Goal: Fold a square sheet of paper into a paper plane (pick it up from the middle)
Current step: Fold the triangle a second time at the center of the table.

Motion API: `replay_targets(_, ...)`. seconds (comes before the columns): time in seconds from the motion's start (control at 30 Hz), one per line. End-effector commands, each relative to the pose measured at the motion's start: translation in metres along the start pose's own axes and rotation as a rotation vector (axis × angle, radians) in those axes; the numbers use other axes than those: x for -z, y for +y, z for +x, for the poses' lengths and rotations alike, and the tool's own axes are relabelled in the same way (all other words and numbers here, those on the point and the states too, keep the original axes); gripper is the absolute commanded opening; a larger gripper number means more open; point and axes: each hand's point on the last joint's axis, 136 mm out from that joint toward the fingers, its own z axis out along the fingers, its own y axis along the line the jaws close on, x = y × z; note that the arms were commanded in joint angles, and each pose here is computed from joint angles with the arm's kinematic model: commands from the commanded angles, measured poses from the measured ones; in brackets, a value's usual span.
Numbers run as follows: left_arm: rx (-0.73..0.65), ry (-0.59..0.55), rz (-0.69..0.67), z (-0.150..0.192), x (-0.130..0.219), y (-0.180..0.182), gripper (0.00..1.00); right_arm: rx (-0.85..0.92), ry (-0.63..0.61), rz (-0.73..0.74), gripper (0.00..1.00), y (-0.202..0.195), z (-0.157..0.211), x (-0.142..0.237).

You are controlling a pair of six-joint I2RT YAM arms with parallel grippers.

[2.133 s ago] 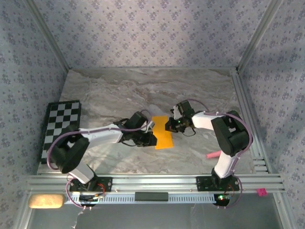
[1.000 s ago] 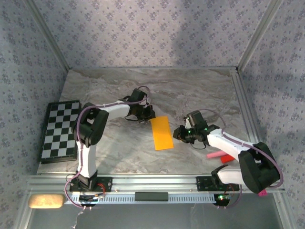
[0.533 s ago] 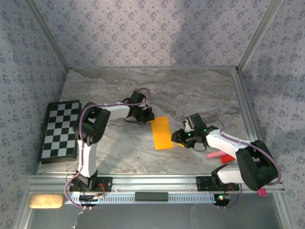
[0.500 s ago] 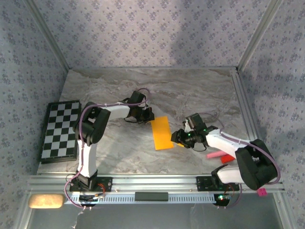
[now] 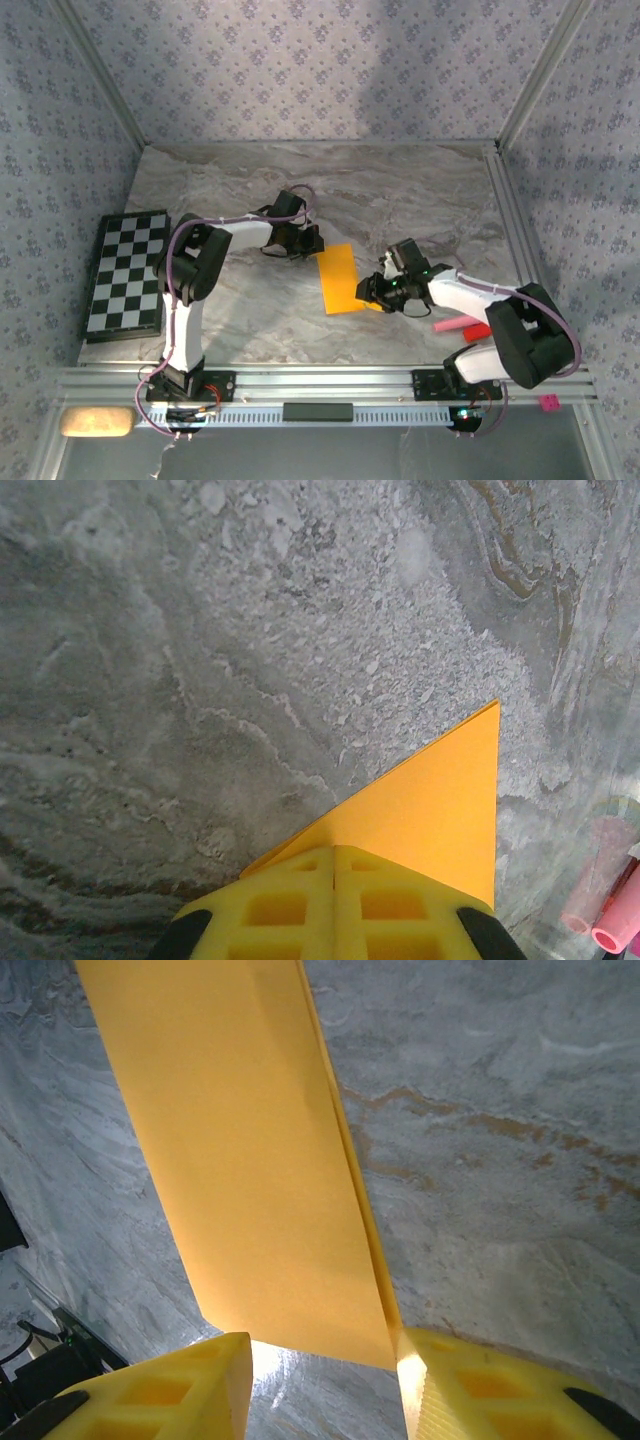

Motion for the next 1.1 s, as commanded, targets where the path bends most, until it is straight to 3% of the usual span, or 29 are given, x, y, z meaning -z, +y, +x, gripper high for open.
replay_targets(0.0, 0.039, 0.047, -0.093, 0.016, -0.012, 0.033, 0.05, -0.031, 0.057, 0.005, 0.43, -0.006, 0.013, -0.006)
replay_targets(0.5, 0.041, 0.057, -0.075, 0.016, -0.014, 0.03, 0.05, -0.026, 0.071, -0.065, 0.39, 0.008, 0.012, -0.011)
replay_targets(1.07, -0.016, 0.073, -0.016, 0.013, -0.016, 0.015, 0.05, -0.004, 0.032, -0.223, 0.42, 0.035, -0.023, -0.009)
